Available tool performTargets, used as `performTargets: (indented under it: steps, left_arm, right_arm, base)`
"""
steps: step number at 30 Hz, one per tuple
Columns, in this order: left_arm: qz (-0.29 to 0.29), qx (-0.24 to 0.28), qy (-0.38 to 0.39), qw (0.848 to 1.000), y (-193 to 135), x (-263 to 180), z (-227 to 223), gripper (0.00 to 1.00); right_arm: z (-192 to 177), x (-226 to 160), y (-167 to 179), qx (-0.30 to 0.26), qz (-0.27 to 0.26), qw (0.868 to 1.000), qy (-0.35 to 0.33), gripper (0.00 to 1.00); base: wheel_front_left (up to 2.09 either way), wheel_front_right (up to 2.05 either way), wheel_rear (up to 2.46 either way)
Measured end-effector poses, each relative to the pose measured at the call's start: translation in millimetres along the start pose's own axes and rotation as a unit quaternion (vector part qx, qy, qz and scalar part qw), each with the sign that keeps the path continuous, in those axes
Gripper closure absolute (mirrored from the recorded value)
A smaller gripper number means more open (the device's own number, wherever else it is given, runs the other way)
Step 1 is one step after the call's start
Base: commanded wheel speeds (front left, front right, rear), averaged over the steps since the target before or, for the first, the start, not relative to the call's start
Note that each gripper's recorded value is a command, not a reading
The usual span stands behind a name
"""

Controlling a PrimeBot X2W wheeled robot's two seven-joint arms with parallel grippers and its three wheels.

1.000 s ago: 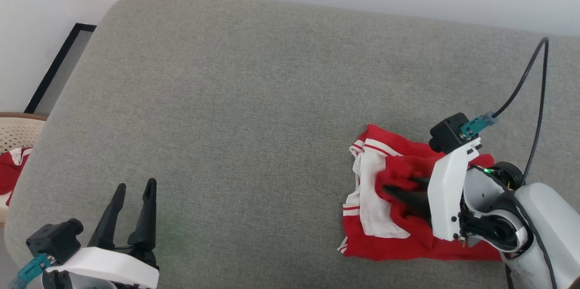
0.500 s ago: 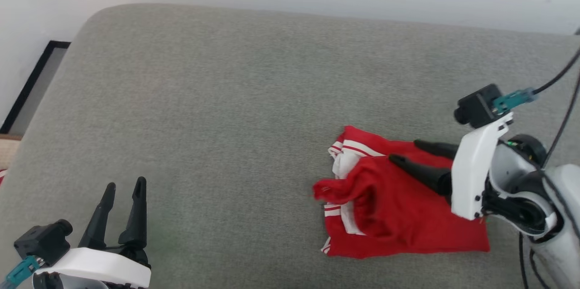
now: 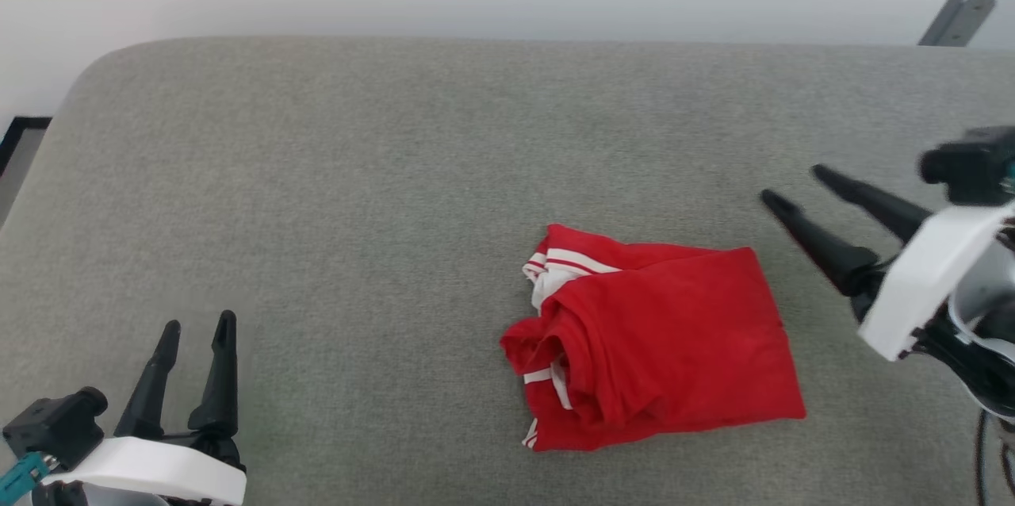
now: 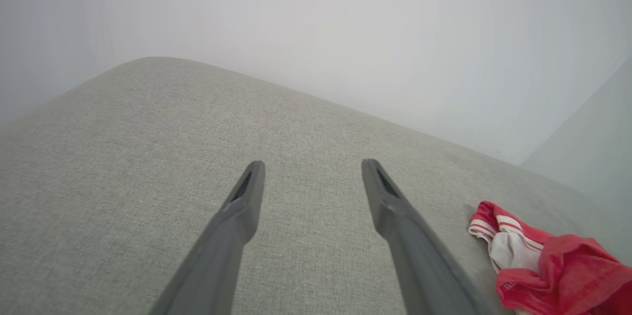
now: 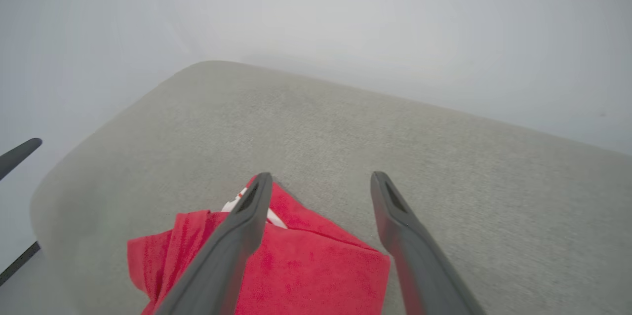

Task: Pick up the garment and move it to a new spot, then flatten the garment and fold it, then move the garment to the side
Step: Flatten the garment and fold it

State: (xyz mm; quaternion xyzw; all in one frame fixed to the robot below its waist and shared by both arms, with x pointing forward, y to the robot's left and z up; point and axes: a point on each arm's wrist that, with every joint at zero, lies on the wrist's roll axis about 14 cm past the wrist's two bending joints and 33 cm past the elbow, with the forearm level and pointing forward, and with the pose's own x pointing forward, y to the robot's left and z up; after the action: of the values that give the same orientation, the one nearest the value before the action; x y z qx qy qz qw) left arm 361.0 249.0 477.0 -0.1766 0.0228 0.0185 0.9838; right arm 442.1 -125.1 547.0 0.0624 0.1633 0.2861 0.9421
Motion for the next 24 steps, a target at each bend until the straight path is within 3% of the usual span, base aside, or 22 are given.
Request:
performTargets:
  steps: [6,15,24]
  left_arm:
    - [-0.015,0.008,-0.012,1.0,-8.0,5.0,7.5,0.0]
    - [-0.026,0.028,-0.024,0.999,-14.1,-0.5,14.4,0.0]
    - [-0.029,0.064,-0.04,0.997,-13.9,-13.6,21.6,0.0]
  right_arm:
    - [10.8,-30.0,-30.5,-0.033,-0.061,0.994,-0.085,0.0]
    - [4.7,-81.1,-64.7,-0.064,-0.146,0.97,-0.185,0.0]
    - [-22.9,-113.4,-74.6,-0.06,-0.199,0.958,-0.196,0.0]
  base:
    - [0.0,0.0,0.0]
    - [0.0,0.0,0.0]
    - [0.0,0.0,0.0]
